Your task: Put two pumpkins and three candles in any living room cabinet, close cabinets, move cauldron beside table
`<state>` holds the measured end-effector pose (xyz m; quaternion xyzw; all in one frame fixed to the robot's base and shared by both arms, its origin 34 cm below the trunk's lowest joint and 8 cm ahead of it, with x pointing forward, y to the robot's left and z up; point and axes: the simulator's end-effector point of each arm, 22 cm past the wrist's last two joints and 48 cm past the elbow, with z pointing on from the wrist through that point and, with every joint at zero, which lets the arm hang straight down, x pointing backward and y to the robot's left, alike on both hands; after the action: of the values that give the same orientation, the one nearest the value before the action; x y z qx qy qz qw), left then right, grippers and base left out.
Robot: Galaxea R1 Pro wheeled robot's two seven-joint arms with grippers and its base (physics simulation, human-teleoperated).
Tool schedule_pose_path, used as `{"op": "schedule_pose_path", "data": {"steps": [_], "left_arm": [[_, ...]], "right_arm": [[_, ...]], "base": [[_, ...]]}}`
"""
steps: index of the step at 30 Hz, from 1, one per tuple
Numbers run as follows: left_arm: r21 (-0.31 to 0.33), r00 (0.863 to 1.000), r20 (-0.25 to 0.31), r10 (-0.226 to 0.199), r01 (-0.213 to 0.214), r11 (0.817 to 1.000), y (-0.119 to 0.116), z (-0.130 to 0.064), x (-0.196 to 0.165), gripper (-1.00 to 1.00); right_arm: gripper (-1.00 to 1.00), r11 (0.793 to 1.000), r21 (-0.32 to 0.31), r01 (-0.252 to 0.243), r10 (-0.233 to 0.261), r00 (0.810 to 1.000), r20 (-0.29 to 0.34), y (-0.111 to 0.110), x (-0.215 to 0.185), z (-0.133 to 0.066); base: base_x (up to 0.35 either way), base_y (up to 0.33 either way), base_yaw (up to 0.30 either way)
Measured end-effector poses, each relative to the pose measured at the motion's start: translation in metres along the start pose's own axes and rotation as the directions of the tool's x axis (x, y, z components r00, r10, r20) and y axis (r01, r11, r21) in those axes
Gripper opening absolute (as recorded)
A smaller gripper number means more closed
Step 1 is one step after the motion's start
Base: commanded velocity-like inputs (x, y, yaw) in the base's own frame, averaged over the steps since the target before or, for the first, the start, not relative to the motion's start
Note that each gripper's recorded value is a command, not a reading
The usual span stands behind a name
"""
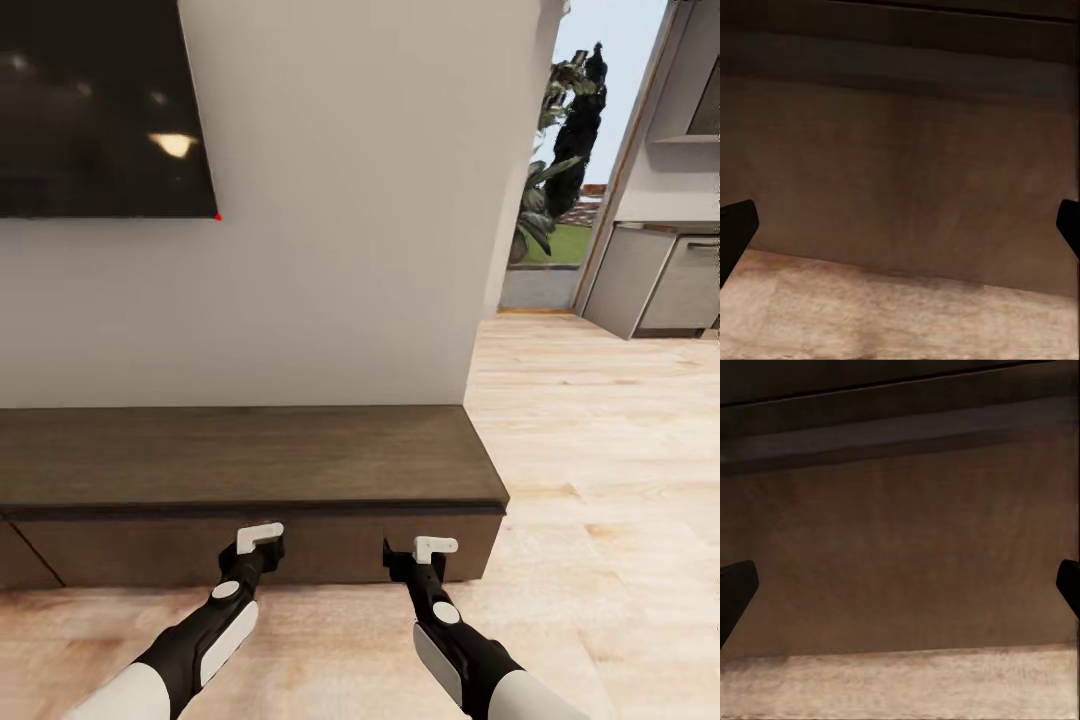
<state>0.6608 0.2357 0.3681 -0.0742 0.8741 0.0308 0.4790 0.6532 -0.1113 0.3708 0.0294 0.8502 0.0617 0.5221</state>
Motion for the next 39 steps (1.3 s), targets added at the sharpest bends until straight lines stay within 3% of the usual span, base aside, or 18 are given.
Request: {"op": "schedule_pose_path", "data": {"steps": [14, 20, 24, 26, 28, 30, 32, 36, 39], "left_arm": [[-0.003, 1.0, -0.009, -0.002, 0.002, 1.0, 0.001, 0.0, 0.001, 1.0], [0.018, 0.997, -0.074, 0.018, -0.017, 1.0, -0.003, -0.002, -0.001, 1.0], [0.097, 0.98, -0.172, 0.103, -0.088, 0.991, -0.017, -0.018, -0.028, 1.0], [0.12, 0.965, -0.227, 0.134, -0.109, 0.987, -0.016, -0.026, -0.031, 1.0], [0.141, 0.941, -0.303, 0.153, -0.115, 0.983, -0.014, -0.035, -0.028, 1.0], [0.146, 0.92, -0.364, 0.148, -0.101, 0.984, -0.009, -0.041, -0.024, 1.0], [0.148, 0.913, -0.384, 0.138, -0.087, 0.985, -0.007, -0.045, -0.029, 1.0], [0.159, 0.911, -0.395, 0.114, -0.054, 0.986, -0.001, -0.06, -0.058, 1.0], [0.134, 0.914, -0.404, 0.046, 0.01, 0.991, 0.017, -0.066, -0.076, 1.0]], "right_arm": [[1.0, 1.0, -0.003, -0.004, 0.004, 1.0, 0.006, 0.002, -0.005, 0.001], [1.0, 0.999, -0.033, -0.017, 0.017, 1.0, -0.004, 0.019, -0.024, 0.002], [1.0, 0.993, -0.096, -0.061, 0.059, 0.998, -0.024, 0.049, -0.073, 0.001], [1.0, 0.987, -0.143, -0.08, 0.08, 0.997, -0.011, 0.067, -0.112, -0.007], [1.0, 0.978, -0.191, -0.088, 0.087, 0.996, -0.013, 0.08, -0.152, -0.023], [1.0, 0.976, -0.192, -0.104, 0.098, 0.994, -0.04, 0.074, -0.166, -0.037], [1.0, 0.977, -0.174, -0.121, 0.115, 0.992, -0.048, 0.063, -0.173, -0.043], [1.0, 0.978, -0.155, -0.14, 0.134, 0.99, -0.049, 0.05, -0.185, -0.052], [1.0, 0.978, -0.156, -0.138, 0.132, 0.99, -0.045, 0.05, -0.192, -0.059]], "base": [[-0.336, 0.0, 0.0], [-0.145, 0.0, 0.0], [-0.016, 0.0, 0.0], [-0.005, 0.0, 0.0], [-0.002, 0.0, 0.0], [0.0, 0.0, 0.0], [0.0, 0.0, 0.0], [0.0, 0.0, 0.0], [0.0, 0.0, 0.0]]}}
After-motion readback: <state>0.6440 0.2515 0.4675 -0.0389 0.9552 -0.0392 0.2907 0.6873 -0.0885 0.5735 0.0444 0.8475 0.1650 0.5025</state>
